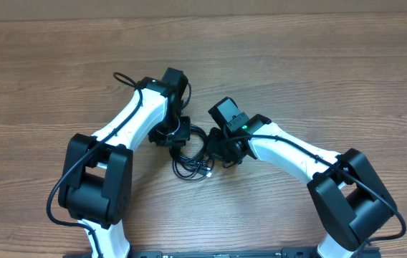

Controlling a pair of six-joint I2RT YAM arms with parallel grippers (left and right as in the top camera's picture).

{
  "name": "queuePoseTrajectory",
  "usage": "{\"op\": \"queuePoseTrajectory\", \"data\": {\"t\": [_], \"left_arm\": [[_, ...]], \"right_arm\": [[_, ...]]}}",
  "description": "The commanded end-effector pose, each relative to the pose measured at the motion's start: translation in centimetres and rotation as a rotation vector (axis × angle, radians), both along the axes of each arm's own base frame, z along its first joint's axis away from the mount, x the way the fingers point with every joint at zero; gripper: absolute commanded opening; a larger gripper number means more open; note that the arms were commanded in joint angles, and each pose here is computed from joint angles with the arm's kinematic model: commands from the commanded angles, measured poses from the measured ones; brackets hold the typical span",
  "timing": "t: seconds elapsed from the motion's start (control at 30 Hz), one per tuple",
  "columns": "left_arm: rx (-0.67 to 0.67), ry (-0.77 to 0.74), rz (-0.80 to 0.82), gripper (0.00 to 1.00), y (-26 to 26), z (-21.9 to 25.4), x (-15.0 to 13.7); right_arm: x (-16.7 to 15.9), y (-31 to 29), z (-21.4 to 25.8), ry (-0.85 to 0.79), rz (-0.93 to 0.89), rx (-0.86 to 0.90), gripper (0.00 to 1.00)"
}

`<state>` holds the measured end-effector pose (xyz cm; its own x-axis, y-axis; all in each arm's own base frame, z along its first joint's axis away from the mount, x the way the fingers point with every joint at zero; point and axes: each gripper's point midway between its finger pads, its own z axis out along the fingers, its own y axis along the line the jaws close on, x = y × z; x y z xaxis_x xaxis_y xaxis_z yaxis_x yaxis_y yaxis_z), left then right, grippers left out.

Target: Untangle cables

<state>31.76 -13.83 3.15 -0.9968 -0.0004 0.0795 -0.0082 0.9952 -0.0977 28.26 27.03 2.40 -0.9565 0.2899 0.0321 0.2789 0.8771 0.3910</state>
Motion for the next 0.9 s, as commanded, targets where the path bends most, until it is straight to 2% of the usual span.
{"op": "queuePoseTrajectory", "data": {"t": [0.0,0.13,0.27,0.87], "left_arm": [[0.021,-0.004,0.058,0.31,0.4,-0.8,0.3],[0.034,-0.028,0.062,0.29,0.6,-0.8,0.8],[0.108,-0.034,0.127,0.29,1.8,-0.9,0.8],[0.109,-0.033,0.160,0.25,1.6,-1.0,0.7]], "right_arm": [[0.0,0.0,-0.3,-0.005,-0.003,-0.007,0.14],[0.0,0.0,-0.3,-0.005,-0.003,-0.008,0.14],[0.0,0.0,-0.3,-0.008,0.001,-0.008,0.15],[1.3,0.0,-0.1,-0.066,-0.015,-0.016,0.25]]}}
